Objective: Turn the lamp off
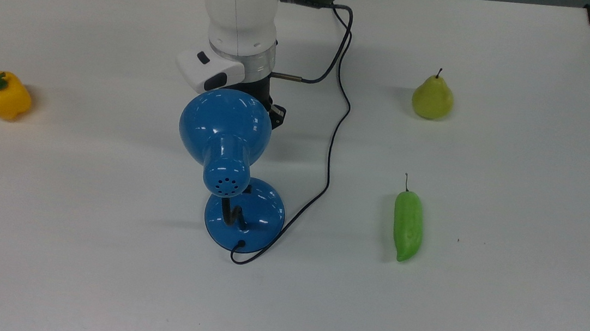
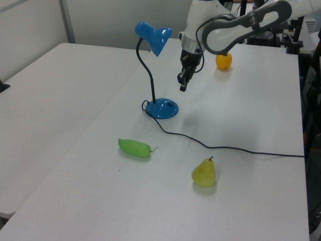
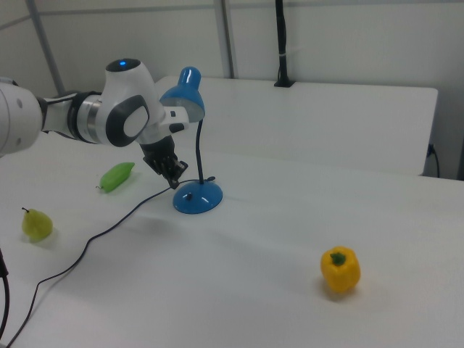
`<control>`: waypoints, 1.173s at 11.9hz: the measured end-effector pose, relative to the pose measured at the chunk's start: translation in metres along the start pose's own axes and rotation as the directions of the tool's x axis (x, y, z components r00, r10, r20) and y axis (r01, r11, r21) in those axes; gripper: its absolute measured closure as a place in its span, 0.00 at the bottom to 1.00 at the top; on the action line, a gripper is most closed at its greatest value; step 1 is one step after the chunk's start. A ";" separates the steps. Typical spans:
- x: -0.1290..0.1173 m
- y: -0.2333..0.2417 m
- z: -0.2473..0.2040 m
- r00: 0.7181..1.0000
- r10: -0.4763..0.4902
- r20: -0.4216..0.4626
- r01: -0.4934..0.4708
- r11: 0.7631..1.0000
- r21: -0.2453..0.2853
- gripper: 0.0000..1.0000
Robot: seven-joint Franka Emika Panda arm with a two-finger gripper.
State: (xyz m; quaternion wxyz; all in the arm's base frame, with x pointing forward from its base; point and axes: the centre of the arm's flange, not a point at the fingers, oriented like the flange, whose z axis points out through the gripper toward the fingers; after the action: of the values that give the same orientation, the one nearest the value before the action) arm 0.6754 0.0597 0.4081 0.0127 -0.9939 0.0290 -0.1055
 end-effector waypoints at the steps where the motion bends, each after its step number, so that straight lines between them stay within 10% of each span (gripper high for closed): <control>1: -0.003 0.001 -0.009 1.000 0.003 0.019 -0.003 1.000 -0.001 0.99; 7: -0.023 0.025 -0.078 0.993 0.029 0.116 -0.026 0.999 -0.028 0.94; 10: -0.033 0.033 -0.099 0.993 0.039 0.114 -0.036 0.999 -0.027 0.76; 14: -0.044 0.039 -0.113 0.991 0.047 0.126 -0.044 0.999 -0.027 0.19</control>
State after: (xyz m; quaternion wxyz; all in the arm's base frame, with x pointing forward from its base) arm 0.6061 0.0210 0.5080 0.0048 -0.9978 0.0522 -0.0415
